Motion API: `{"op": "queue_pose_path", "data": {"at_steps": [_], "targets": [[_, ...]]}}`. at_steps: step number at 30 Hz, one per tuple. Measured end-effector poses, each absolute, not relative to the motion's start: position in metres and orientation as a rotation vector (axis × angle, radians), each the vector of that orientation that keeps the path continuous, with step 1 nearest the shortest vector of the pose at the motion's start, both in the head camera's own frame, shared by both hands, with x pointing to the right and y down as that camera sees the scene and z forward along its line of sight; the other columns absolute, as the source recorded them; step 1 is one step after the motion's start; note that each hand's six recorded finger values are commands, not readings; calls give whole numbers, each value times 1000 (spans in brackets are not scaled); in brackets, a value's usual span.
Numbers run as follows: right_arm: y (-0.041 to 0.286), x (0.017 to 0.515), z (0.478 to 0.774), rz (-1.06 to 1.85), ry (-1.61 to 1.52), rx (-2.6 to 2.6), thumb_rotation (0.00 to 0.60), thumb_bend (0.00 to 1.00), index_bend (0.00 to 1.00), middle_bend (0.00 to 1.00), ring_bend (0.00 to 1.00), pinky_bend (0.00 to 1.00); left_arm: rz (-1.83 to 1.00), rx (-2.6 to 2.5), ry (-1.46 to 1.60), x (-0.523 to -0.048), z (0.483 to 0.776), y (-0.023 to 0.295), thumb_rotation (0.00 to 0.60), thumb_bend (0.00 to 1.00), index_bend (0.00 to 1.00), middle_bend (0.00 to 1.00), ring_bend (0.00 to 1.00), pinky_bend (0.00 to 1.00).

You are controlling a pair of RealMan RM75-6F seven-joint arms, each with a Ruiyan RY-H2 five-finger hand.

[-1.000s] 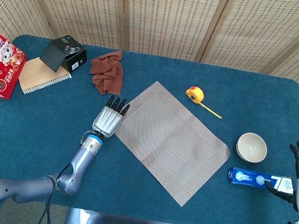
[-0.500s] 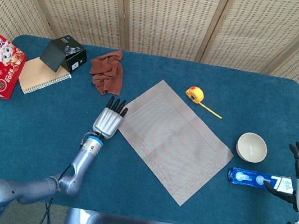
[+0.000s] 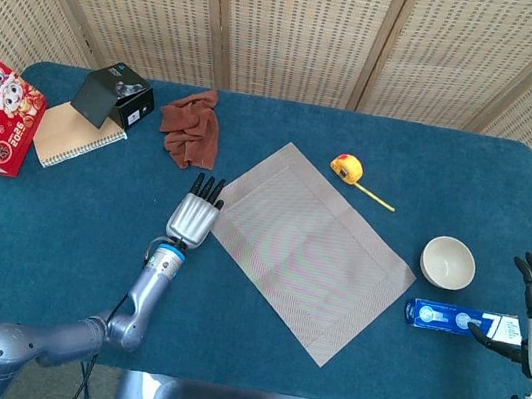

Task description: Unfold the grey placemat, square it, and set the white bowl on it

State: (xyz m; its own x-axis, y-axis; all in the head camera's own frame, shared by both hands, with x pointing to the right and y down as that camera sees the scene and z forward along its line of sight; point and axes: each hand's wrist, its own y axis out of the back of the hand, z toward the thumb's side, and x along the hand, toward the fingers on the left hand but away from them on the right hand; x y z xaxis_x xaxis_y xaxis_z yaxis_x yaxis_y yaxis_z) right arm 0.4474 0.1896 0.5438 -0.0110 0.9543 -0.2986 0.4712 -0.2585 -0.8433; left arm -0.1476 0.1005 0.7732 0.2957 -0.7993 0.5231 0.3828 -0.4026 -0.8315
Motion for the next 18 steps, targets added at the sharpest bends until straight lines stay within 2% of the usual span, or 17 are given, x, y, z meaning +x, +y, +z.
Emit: {"op": "queue_pose_path", "data": {"at_steps": [8,18], "targets": [[190,447,544,1219,-1487,-1776,600,81,108,0,0,0,-1374,-1462,416,-145,776,100,600,493,453,0,0,0],[190,446,544,1213,-1489,-1791,600,80,112,0,0,0,-1377,-1432,440,-143,778,98,600,493,581,0,0,0]]}}
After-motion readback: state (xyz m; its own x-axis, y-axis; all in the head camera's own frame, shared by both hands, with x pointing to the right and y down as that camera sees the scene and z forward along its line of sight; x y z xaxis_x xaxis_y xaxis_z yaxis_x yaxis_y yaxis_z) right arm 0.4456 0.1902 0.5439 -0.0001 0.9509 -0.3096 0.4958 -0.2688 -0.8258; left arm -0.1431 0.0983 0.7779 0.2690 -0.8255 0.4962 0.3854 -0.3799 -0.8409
